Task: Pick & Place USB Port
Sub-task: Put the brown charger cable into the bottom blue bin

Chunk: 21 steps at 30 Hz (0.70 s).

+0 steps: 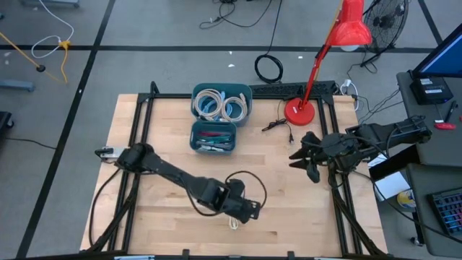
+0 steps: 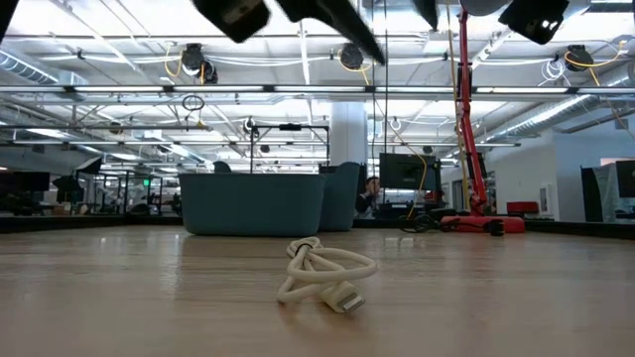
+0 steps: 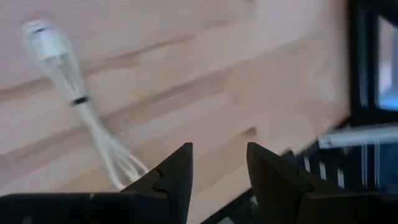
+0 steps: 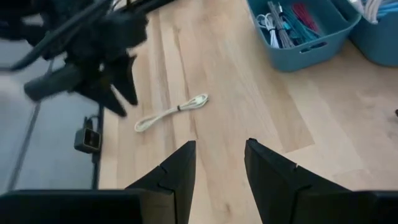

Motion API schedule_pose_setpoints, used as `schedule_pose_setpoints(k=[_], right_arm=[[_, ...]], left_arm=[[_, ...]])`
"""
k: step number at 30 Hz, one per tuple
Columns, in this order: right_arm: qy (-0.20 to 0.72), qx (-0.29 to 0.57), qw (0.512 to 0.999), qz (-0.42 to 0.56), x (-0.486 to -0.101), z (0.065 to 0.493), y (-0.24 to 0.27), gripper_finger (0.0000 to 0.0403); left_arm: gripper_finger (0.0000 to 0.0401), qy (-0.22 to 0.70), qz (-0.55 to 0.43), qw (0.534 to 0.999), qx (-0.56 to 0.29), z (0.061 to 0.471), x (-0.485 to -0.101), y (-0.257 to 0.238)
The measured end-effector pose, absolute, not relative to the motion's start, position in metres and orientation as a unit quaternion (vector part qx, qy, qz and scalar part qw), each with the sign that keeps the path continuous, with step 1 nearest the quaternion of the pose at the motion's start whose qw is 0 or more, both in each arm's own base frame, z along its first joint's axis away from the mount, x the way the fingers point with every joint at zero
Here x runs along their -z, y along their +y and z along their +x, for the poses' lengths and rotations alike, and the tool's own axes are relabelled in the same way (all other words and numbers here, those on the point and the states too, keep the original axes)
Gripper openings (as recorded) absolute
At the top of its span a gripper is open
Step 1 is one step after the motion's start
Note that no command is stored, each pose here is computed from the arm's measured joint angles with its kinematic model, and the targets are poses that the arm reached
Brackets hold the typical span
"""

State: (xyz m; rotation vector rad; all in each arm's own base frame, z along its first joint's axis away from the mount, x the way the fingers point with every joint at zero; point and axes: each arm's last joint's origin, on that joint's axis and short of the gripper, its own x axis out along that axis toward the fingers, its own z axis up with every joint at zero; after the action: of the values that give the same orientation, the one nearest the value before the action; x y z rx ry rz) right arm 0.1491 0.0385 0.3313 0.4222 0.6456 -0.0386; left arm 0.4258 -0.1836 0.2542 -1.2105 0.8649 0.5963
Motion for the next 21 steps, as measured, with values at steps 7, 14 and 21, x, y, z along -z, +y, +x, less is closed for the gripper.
schedule_pose_setpoints(k=[7, 14, 21], right_arm=[[0.319, -0.004, 0.93, 0.181, -0.332, 0.147, 0.039, 0.013], [0.321, -0.014, 0.932, 0.17, -0.332, 0.143, 0.038, 0.013], [0.328, -0.02, 0.93, 0.163, -0.332, 0.139, 0.037, 0.013]], left_arm=[[0.0143, 0.42, -0.569, 0.643, -0.293, 0.425, -0.242, -0.184], [0.0079, 0.476, -0.513, 0.645, -0.307, 0.437, -0.215, -0.165], [0.0045, 0.55, -0.481, 0.606, -0.314, 0.446, -0.199, -0.143]])
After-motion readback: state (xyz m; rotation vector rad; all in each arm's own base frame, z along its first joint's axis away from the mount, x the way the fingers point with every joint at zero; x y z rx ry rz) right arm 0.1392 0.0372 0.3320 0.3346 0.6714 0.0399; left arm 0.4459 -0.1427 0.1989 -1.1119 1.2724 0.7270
